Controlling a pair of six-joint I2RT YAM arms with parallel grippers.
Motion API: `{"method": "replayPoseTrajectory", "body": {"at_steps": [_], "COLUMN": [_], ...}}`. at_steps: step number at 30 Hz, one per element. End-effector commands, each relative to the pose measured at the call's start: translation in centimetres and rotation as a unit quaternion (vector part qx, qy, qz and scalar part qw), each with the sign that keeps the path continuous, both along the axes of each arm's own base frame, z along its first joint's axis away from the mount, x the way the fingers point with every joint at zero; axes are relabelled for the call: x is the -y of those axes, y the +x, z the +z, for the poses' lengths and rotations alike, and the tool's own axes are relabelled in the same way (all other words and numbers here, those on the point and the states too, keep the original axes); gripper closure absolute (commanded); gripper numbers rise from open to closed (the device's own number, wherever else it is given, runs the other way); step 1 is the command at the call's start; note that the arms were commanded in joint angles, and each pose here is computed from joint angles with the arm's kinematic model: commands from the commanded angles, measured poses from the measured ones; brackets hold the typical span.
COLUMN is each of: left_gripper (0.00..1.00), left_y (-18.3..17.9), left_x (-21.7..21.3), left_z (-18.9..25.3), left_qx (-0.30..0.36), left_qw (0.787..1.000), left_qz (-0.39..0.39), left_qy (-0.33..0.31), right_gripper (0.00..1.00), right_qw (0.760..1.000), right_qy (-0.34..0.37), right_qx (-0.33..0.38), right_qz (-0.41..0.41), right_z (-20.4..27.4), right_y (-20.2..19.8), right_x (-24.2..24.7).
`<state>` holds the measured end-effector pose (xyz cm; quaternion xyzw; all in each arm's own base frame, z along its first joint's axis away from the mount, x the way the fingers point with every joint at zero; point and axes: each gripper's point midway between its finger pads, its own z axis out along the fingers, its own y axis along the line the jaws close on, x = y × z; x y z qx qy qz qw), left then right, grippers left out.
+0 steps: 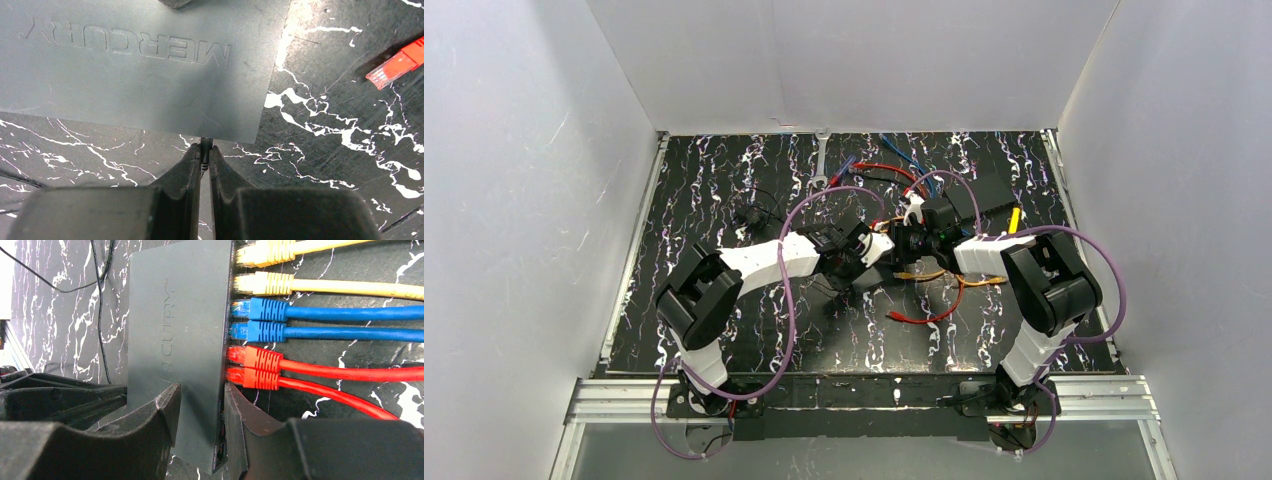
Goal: Insert the plug into the switch port
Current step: Insert the power into the switch port.
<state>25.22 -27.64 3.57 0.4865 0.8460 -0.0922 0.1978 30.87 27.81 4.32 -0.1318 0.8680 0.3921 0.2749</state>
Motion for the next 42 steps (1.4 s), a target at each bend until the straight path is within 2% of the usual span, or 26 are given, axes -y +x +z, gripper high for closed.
{"method": "replayPoseTrajectory", "body": {"at_steps": [1, 11, 16, 22, 30, 34, 37, 42], "left_gripper": [1.0, 1.0, 1.0, 1.0, 1.0, 1.0, 0.95, 0.8], "left_y": [4.0, 6.0, 6.3, 5.4, 6.3, 5.8, 5.1, 4.1], "left_x": [4.6, 5.5, 7.4, 9.0, 8.6, 7.3, 6.1, 3.8], "left_z": [6.0, 6.4, 8.6, 9.4, 9.5, 8.7, 8.1, 7.2], "left_qx": [0.095, 0.133, 0.155, 0.169, 0.193, 0.19, 0.185, 0.178], "left_qw": [0.987, 0.977, 0.966, 0.962, 0.955, 0.958, 0.961, 0.967], "left_qz": [0.037, 0.092, 0.069, -0.016, 0.019, 0.031, 0.041, 0.064], "left_qy": [-0.125, -0.142, -0.197, -0.216, -0.224, -0.211, -0.199, -0.172], "right_gripper": [0.56, 0.56, 0.56, 0.56, 0.56, 0.56, 0.54, 0.44], "right_qw": [0.996, 0.994, 0.993, 0.993, 0.992, 0.996, 0.998, 0.997], "right_qy": [0.023, 0.034, 0.037, 0.037, 0.038, 0.005, -0.022, -0.074], "right_qx": [-0.058, -0.063, -0.069, -0.064, -0.058, -0.03, -0.014, 0.02], "right_qz": [0.061, 0.078, 0.088, 0.097, 0.102, 0.079, 0.051, -0.017], "right_z": [-1.0, -0.5, -0.6, -0.4, -0.1, 0.2, 0.3, 1.0], "right_y": [-3.8, -4.7, -5.2, -5.5, -5.6, -4.3, -2.7, 0.4], "right_x": [-1.5, -2.4, -2.8, -3.0, -3.3, -2.4, -1.2, 1.3]}}
